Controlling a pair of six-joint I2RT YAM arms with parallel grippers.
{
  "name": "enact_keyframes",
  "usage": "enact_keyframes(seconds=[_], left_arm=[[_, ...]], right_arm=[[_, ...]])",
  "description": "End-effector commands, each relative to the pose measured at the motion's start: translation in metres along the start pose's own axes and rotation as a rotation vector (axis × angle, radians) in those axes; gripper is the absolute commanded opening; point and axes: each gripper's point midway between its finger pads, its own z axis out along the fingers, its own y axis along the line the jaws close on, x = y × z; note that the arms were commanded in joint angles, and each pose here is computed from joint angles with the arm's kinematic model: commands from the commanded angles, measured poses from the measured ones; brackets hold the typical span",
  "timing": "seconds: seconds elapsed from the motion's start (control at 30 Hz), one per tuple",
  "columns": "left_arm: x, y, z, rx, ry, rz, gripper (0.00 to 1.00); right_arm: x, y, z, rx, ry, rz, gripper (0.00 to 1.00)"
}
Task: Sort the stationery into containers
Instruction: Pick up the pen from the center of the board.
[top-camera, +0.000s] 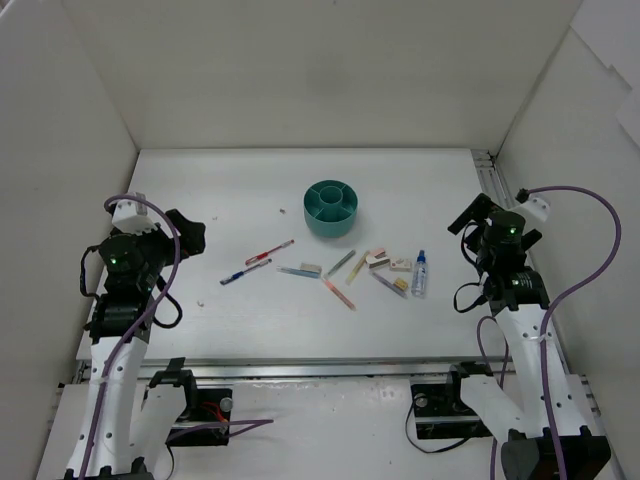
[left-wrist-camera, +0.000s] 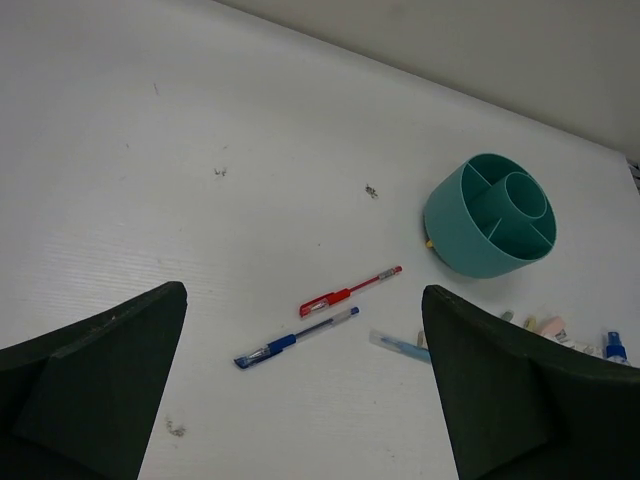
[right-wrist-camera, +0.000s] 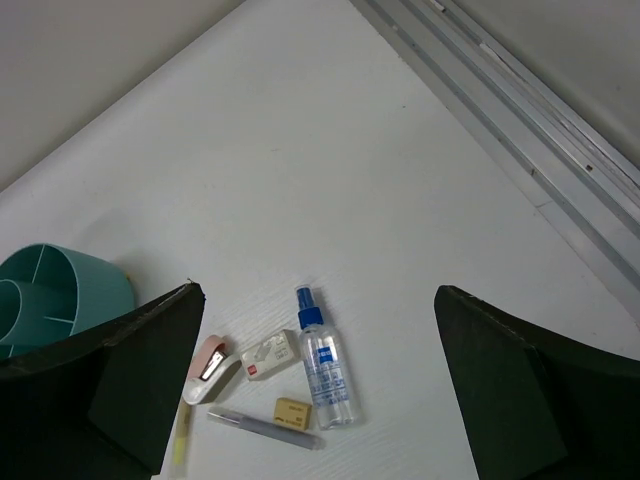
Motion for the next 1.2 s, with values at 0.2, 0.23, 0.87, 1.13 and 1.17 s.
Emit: enact_keyframes(seconds=[0.2,0.23,0.87,1.13,1.17], left_arm=[[0.004,-0.005,0.009,0.041,0.01,-0.006,1.0],[0.006,-0.007,0.01,0.056,0.016,-0.007,1.0],[0.118,-0.018,0.061,0.027,0.458,0.083,1.0],[0.147,0.008,0.036,-0.133,0.493,-0.06,1.0],[0.145,0.009,0.031,-0.136,0.481,-0.068,1.0]], right_arm=[[-0.002,0.035,0.006,-0.156,0.056,-0.071,0.98],[0.005,0.037,0.011,-0.159,0.085,-0.087,0.98],[0.132,0.167,-0.026,-0.716,0.437,-0.62,0.98],[0.206,0.277,-0.05,-1.184,0.367,-1.16,0.98],[0.202,0.297,-0.056,-1.253,0.334,-1.17,0.98]])
